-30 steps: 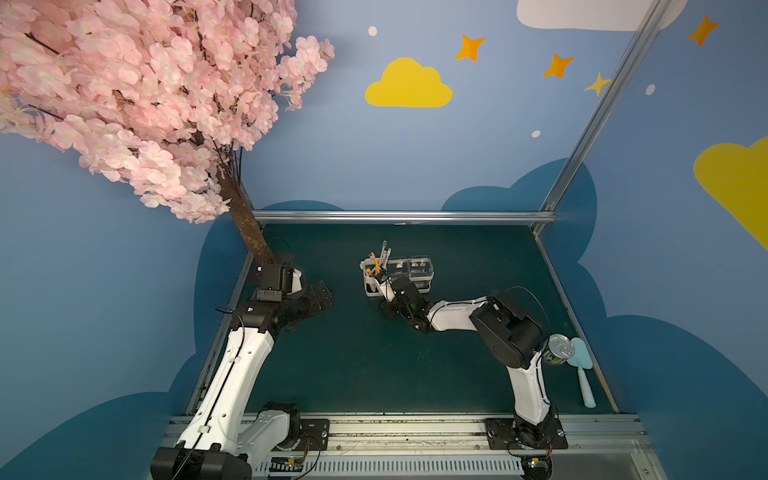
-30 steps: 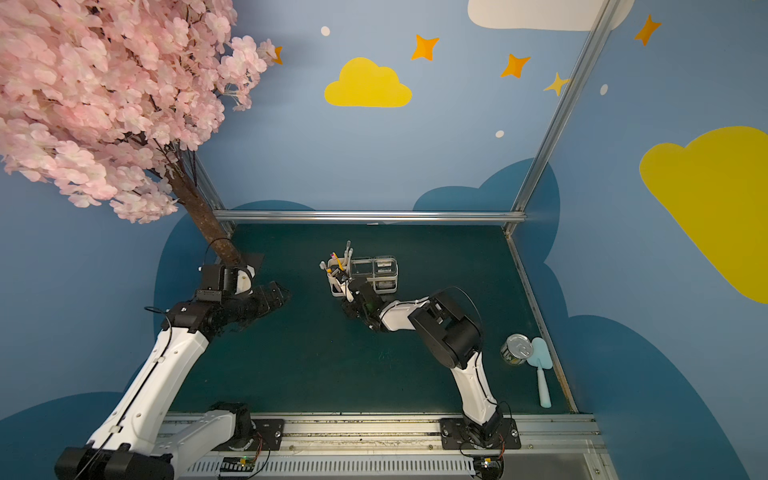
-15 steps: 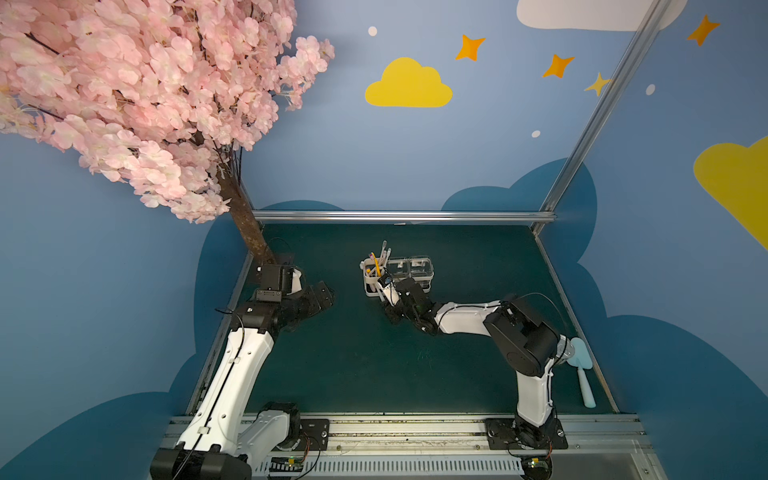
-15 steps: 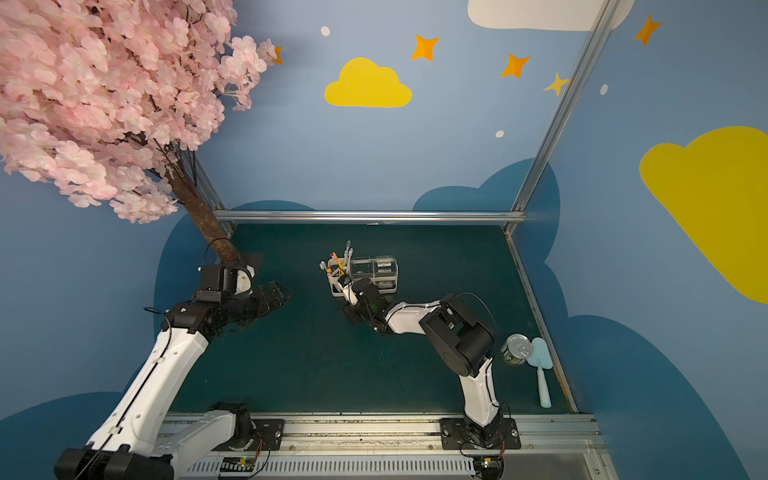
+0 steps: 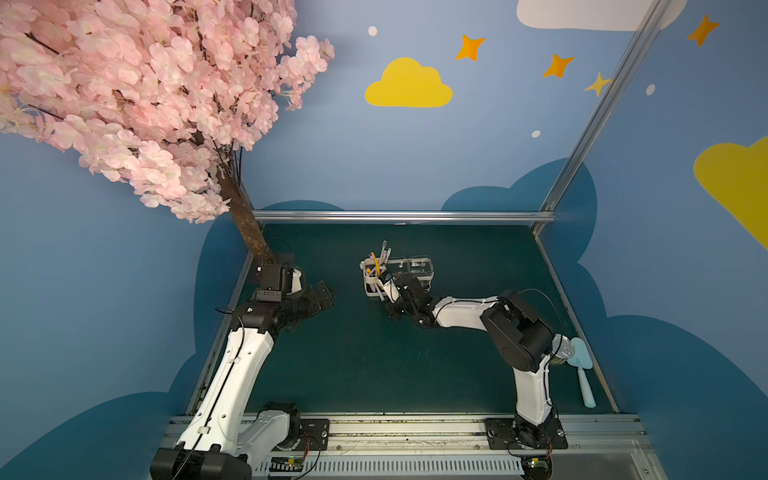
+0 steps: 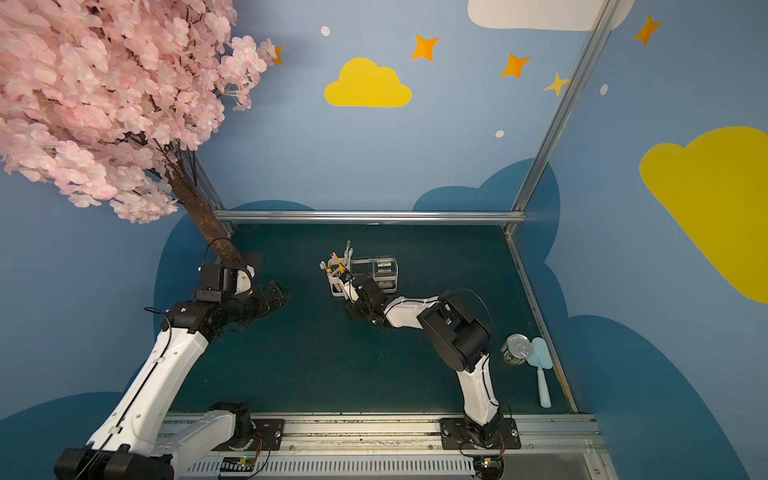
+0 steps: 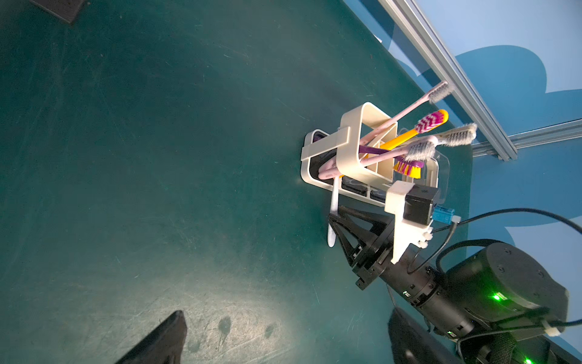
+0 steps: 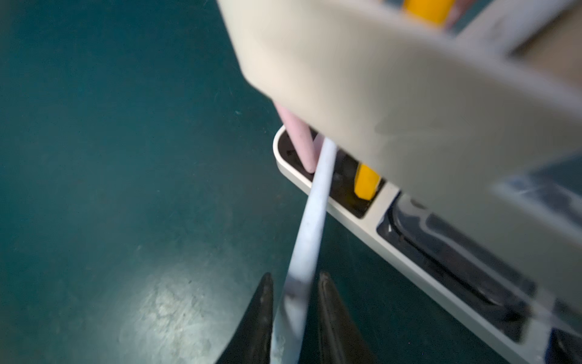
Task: Place the toothbrush into the toothbrush holder
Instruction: Pick up the toothbrush from the toothbrush holder.
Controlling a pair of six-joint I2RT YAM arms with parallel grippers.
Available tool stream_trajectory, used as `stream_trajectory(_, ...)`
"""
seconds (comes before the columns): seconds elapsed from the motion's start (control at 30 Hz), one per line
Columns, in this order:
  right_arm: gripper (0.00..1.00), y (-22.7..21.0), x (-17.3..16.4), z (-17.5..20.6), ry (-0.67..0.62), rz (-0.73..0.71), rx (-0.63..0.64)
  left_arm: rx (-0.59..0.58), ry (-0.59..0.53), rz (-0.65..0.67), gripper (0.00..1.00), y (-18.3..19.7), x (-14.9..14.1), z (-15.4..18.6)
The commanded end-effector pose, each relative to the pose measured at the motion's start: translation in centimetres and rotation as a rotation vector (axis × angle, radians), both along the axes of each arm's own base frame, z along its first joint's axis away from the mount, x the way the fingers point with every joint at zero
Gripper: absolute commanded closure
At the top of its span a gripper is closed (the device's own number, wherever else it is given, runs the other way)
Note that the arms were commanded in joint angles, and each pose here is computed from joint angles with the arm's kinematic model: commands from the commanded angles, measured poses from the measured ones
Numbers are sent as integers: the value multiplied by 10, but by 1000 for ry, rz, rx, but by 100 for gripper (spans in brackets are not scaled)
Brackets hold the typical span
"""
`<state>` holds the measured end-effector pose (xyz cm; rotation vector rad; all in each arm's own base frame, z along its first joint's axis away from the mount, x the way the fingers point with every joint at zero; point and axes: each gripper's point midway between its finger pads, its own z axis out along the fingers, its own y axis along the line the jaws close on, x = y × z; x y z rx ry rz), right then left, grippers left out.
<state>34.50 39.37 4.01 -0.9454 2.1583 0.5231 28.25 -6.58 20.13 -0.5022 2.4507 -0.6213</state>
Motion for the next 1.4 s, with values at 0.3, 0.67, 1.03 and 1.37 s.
stream_trajectory(0.3,96,0,-7,-6,79,18,20,-6,-1,-5,0,-1,0,-1)
stream_trajectory(0.67,100,-5,-13,6,72,17,44,-5,1,-5,0,0,0,-1)
stream_trajectory(1.03,100,-17,-14,22,35,-34,42,-3,-2,-4,0,0,-1,0)
stream_trajectory(1.37,100,-24,-29,26,69,-31,20,1,1,0,0,1,-1,-1)
